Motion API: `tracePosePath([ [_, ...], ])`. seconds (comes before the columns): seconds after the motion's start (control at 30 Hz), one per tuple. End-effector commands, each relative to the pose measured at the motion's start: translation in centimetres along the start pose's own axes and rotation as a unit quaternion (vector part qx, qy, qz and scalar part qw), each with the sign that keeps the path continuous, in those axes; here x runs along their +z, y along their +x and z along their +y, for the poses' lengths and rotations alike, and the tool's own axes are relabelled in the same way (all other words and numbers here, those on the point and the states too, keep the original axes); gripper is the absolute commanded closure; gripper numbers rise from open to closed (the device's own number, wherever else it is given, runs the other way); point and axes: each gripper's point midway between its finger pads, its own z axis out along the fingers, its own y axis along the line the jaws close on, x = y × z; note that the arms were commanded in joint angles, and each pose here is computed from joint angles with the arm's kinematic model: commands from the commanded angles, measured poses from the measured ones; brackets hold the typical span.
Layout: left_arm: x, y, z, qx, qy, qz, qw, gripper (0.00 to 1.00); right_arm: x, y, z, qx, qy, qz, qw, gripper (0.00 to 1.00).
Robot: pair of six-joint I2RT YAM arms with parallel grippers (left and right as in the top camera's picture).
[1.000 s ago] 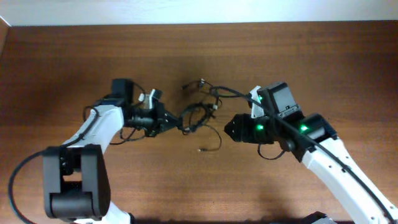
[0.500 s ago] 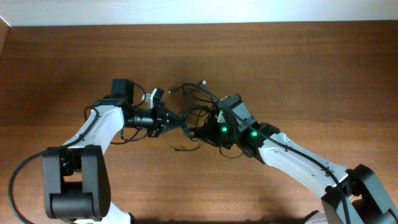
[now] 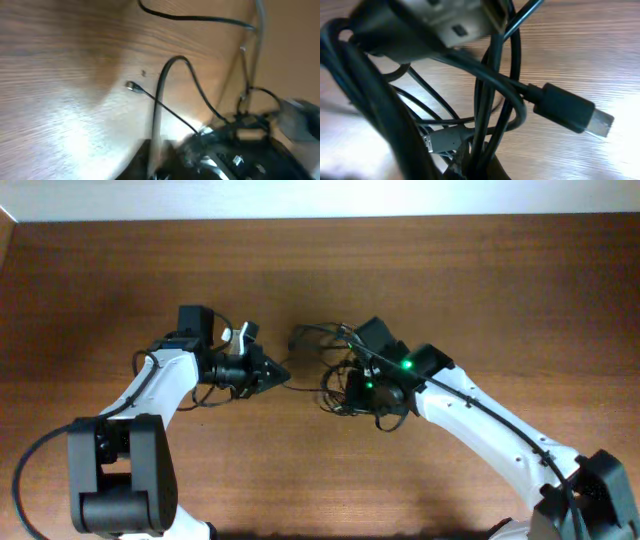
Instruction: Untangle cables
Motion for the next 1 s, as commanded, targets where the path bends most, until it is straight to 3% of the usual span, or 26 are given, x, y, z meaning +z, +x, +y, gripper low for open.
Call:
tracePosePath([
  [0.0, -0.7, -0.5, -0.7, -0.002, -0.001, -0.014, 1.000, 0.01, -1.2, 0.4, 2.6, 0.005, -0.066, 0.024, 0.998, 0.96],
  [0.1, 0.0, 0.8, -2.7, 0.129, 0.045, 0.012, 0.991, 0.05, -1.3, -0.4, 3.8, 0.045, -0.090, 0.013, 0.995, 0.96],
  [0.17, 1.7, 2.5, -3.6, 0.193, 0.046, 0.041, 0.979, 0.31, -1.4, -0.3, 4.1, 0.043, -0.098, 0.018, 0.994, 0.96],
  [0.27, 4.0, 3.7, -4.0, 0.244, 0.017, 0.060, 0.968, 0.45, -1.6, 0.3, 5.0, 0.053, -0.123, 0.040, 0.990, 0.96],
  [0.33, 5.1, 3.8, -3.8, 0.254, -0.012, 0.060, 0.965, 0.88, -1.9, 1.0, 5.6, 0.051, -0.142, 0.059, 0.987, 0.96],
  [0.37, 5.4, 3.3, -3.1, 0.234, -0.046, 0.049, 0.970, 1.00, -2.0, 1.2, 5.9, 0.051, -0.148, 0.066, 0.985, 0.96],
  [0.4, 5.1, 1.7, -0.5, 0.134, -0.138, 0.004, 0.981, 1.00, -1.9, 1.3, 5.6, 0.052, -0.143, 0.068, 0.986, 0.96],
  [0.43, 4.9, 1.3, -0.1, 0.097, -0.147, -0.009, 0.984, 1.00, -1.6, 1.0, 4.5, 0.057, -0.114, 0.053, 0.990, 0.96],
  [0.53, 4.9, 3.4, -3.9, 0.070, -0.016, 0.051, 0.996, 1.00, -1.1, -1.6, -1.6, 0.071, 0.047, -0.047, 0.995, 0.96],
  [0.6, 4.6, 4.3, -5.6, 0.065, 0.035, 0.077, 0.994, 1.00, -1.2, -1.7, -2.2, 0.071, 0.062, -0.054, 0.994, 0.95],
  [0.67, 4.7, 3.7, -4.6, 0.068, 0.006, 0.060, 0.996, 1.00, -2.6, -1.5, -0.3, 0.014, 0.025, -0.038, 0.999, 0.79],
  [0.73, 4.8, 3.3, -4.6, 0.075, 0.002, 0.053, 0.996, 1.00, -7.4, -1.9, 0.5, 0.012, 0.012, -0.053, 0.998, 0.66],
  [0.77, 4.8, 3.2, -4.7, 0.080, 0.004, 0.050, 0.996, 1.00, -11.7, -2.4, 0.5, 0.016, -0.006, -0.083, 0.996, 0.38],
  [0.8, 4.8, 3.2, -5.2, 0.059, 0.018, 0.053, 0.997, 1.00, -14.8, -2.5, -0.4, 0.029, -0.020, -0.113, 0.993, 0.31],
  [0.9, 3.4, 3.9, -10.0, 0.041, 0.150, 0.099, 0.983, 1.00, -19.1, -1.6, -4.9, 0.101, -0.037, -0.150, 0.983, 0.22],
  [0.97, 1.9, 3.2, -10.9, -0.023, 0.182, 0.113, 0.976, 1.00, -17.7, -0.5, -7.1, 0.185, -0.045, -0.125, 0.974, 0.23],
])
